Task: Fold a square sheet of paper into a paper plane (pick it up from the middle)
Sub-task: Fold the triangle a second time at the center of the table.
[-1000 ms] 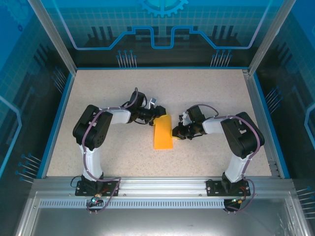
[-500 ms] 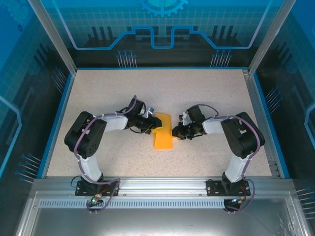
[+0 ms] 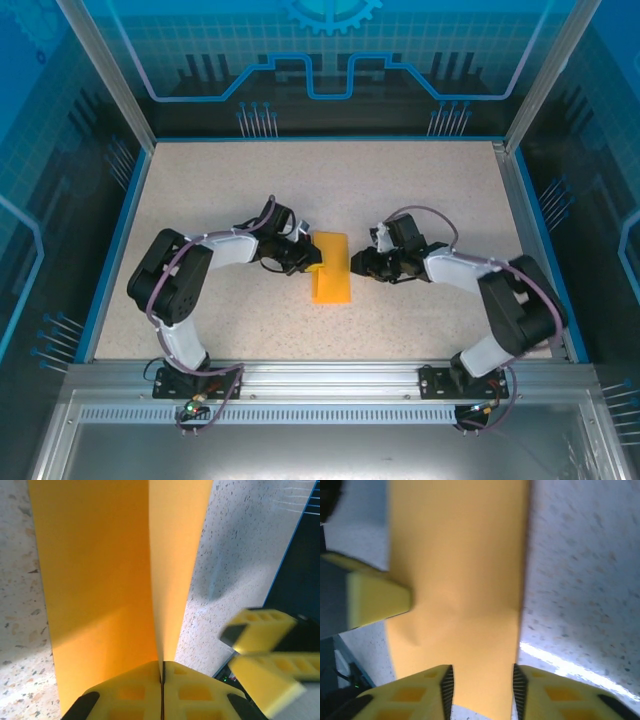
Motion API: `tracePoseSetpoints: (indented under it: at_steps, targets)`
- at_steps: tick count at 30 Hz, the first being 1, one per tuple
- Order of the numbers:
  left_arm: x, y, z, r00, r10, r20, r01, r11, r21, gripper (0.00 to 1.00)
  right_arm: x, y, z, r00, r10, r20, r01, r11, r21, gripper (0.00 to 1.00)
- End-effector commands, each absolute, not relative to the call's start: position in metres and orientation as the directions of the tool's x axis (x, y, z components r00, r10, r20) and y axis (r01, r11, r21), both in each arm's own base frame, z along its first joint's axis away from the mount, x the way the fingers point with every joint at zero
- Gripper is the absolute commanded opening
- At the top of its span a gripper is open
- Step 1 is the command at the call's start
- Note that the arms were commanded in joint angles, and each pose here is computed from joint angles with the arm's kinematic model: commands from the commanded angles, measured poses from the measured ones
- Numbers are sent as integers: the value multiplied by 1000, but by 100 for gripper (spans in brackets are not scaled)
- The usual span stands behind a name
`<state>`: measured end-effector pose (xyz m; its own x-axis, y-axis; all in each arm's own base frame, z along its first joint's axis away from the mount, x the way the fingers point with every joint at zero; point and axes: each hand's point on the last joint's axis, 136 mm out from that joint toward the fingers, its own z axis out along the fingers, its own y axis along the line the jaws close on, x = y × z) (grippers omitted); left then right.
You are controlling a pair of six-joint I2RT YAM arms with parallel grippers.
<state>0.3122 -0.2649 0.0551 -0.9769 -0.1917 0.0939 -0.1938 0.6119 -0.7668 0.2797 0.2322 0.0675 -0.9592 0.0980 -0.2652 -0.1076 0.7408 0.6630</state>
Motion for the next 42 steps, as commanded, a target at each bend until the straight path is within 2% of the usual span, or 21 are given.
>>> tracePoseSetpoints:
  at_steps: [1, 6, 10, 15, 20, 27, 30, 35, 42]
  targets:
    - [315, -264, 68, -977, -194, 91, -194, 624, -757, 7, 264, 229, 76, -918, -33, -396, -248, 826, 506, 46]
    - [315, -265, 74, -975, -195, 102, -204, 626, -752, 7, 239, 257, 81, -798, -265, -541, -471, 834, 286, 50]
    - [315, -264, 77, -976, -195, 101, -203, 630, -749, 8, 224, 280, 89, -677, -399, -619, -580, 807, 114, 53]
    - [316, -264, 81, -976, -195, 95, -199, 633, -748, 9, 209, 309, 101, -582, -505, -638, -652, 758, -5, 58]
    - [317, -266, 80, -976, -192, 104, -204, 631, -749, 9, 211, 320, 96, -571, -551, -609, -650, 756, -74, 62]
    - [317, -266, 80, -975, -194, 106, -207, 630, -749, 10, 217, 318, 81, -565, -620, -544, -628, 751, -204, 63]
    - [317, -266, 80, -975, -194, 105, -206, 630, -749, 10, 218, 315, 74, -575, -631, -522, -619, 752, -227, 60]
    - [316, -266, 79, -976, -191, 107, -206, 631, -748, 10, 215, 314, 83, -561, -618, -551, -614, 757, -225, 54]
    - [314, -267, 79, -976, -187, 110, -205, 632, -747, 11, 212, 307, 85, -568, -613, -549, -609, 762, -221, 32]
